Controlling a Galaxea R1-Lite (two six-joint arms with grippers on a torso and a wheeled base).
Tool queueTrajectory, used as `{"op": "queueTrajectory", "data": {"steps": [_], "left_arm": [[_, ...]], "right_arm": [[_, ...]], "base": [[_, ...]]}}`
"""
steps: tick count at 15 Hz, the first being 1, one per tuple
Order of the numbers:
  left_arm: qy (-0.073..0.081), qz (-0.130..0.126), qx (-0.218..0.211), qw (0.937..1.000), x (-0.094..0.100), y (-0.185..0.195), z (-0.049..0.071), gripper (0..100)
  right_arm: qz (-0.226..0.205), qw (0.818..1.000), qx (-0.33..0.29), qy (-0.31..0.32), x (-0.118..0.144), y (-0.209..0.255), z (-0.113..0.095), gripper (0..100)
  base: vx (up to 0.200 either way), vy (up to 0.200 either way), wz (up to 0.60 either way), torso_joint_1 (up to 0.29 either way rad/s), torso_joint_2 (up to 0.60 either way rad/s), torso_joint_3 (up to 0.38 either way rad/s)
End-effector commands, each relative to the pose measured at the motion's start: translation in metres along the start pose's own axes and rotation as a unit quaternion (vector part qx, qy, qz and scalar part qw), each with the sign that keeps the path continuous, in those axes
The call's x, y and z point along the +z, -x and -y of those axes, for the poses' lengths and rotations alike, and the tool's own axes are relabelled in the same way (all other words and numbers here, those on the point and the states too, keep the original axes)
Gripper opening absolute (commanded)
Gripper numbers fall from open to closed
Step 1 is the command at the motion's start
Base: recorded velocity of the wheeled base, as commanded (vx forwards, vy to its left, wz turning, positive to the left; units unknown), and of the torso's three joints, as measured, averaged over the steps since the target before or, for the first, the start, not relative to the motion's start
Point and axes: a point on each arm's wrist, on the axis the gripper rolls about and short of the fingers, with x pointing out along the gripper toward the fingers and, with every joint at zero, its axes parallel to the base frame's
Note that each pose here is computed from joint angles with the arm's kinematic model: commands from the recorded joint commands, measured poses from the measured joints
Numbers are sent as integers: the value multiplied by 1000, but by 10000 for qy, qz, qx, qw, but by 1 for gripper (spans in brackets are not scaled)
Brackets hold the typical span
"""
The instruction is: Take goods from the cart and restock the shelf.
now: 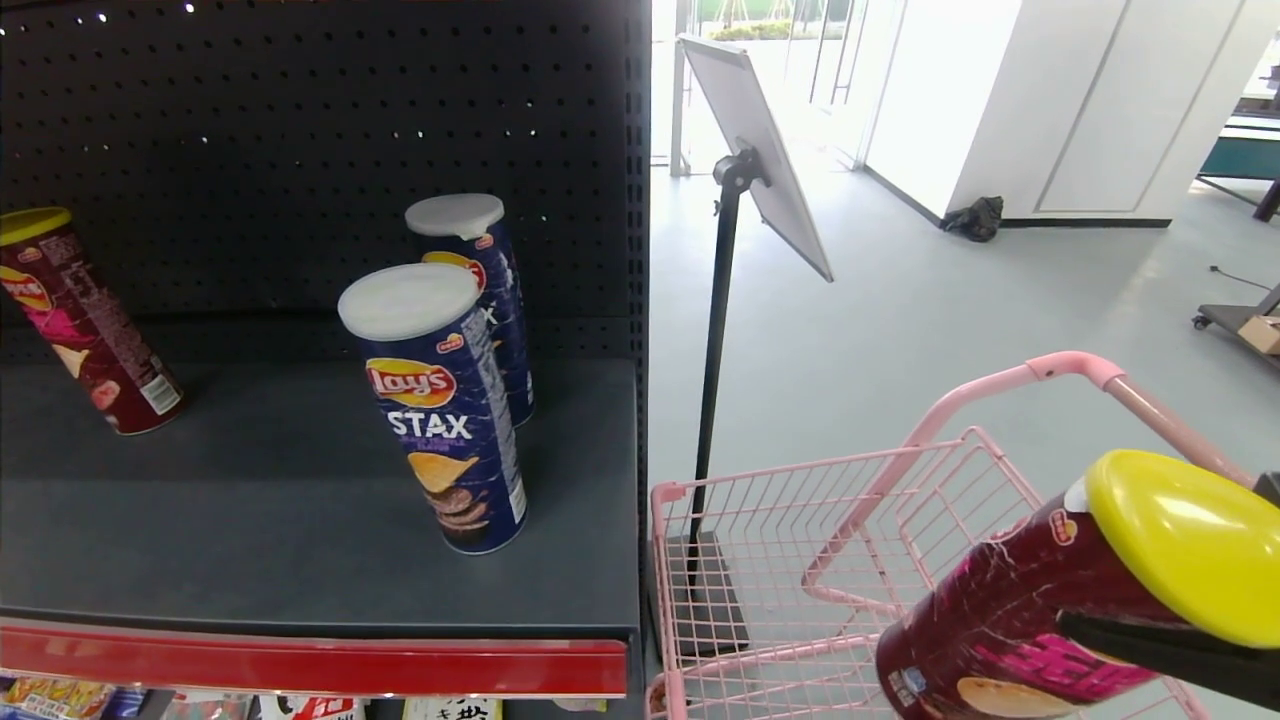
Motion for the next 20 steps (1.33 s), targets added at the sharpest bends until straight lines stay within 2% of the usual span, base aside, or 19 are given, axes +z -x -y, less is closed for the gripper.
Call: {"op": "queueTrajectory", "data": {"steps": [1,7,20], "left_arm": [[1,-5,-1,10000,0,0,0,100],[1,3,6,10000,0,0,0,100],[1,3,6,10000,0,0,0,100]], "right_arm": [[17,10000,2,17,-1,2,-2,0],[39,10000,-13,-4,-2,5,-5,0],[-25,10000,26,-68,-4,2,-3,0]], "base": [[-200,0,0,17,17,-2],[-200,0,0,-1,-2,2],[0,0,0,0,0,0]]}}
